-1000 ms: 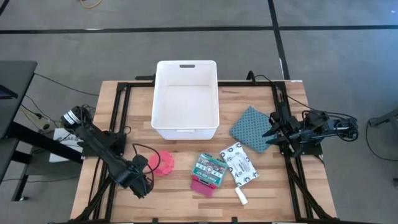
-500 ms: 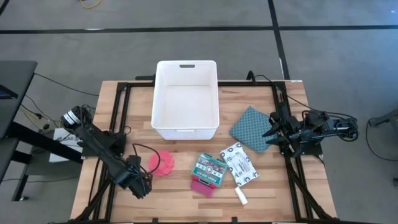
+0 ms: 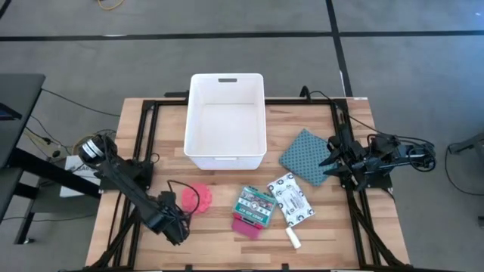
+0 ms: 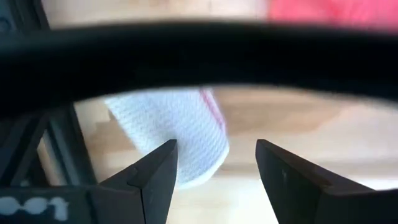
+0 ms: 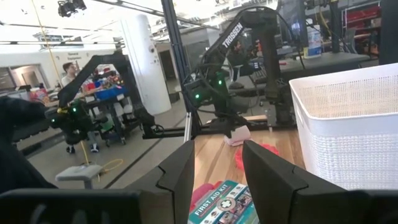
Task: Pick & place medical supplies in basket/bin
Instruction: Put the white bandage into the white bin
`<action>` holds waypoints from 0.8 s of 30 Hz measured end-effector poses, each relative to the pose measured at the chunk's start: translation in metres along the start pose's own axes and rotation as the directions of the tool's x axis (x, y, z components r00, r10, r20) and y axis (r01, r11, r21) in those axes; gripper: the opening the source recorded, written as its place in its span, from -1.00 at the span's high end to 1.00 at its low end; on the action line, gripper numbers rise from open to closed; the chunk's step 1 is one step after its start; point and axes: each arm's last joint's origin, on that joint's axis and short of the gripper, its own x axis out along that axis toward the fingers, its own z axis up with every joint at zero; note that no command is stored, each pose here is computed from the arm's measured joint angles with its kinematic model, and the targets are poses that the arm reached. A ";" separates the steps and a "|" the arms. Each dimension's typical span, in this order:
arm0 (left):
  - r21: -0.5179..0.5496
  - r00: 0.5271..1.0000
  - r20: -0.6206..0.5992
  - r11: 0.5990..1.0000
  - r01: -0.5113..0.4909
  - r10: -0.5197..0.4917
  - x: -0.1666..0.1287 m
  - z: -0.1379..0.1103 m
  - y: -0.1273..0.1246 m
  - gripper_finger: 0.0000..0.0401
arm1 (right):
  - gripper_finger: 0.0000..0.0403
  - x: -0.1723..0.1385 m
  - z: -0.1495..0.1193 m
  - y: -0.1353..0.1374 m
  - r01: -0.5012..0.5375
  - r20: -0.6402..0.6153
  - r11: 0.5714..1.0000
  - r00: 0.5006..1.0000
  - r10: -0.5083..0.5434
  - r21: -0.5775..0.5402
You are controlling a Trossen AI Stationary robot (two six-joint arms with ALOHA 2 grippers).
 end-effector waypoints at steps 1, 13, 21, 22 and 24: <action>0.014 0.999 -0.026 0.999 -0.029 0.029 0.001 -0.001 0.000 -0.04 | 0.36 0.000 0.000 0.000 0.000 -0.001 1.000 1.000 0.000 0.000; -0.114 0.998 0.048 0.993 -0.040 0.046 0.012 -0.006 0.005 -0.04 | 0.36 0.000 0.000 0.000 0.000 0.000 1.000 1.000 0.000 0.000; -0.131 0.983 -0.031 0.975 -0.182 0.179 0.041 -0.025 0.007 -0.04 | 0.36 0.000 0.000 0.000 0.001 0.000 1.000 1.000 -0.001 0.000; -0.131 0.984 -0.029 0.975 -0.177 0.175 0.044 -0.027 0.007 -0.04 | 0.36 0.000 0.000 0.000 0.000 0.000 1.000 1.000 0.000 0.000; -0.130 0.986 -0.023 0.978 -0.164 0.163 0.048 -0.028 0.006 -0.04 | 0.36 0.000 0.000 0.000 0.000 0.000 1.000 1.000 0.000 0.000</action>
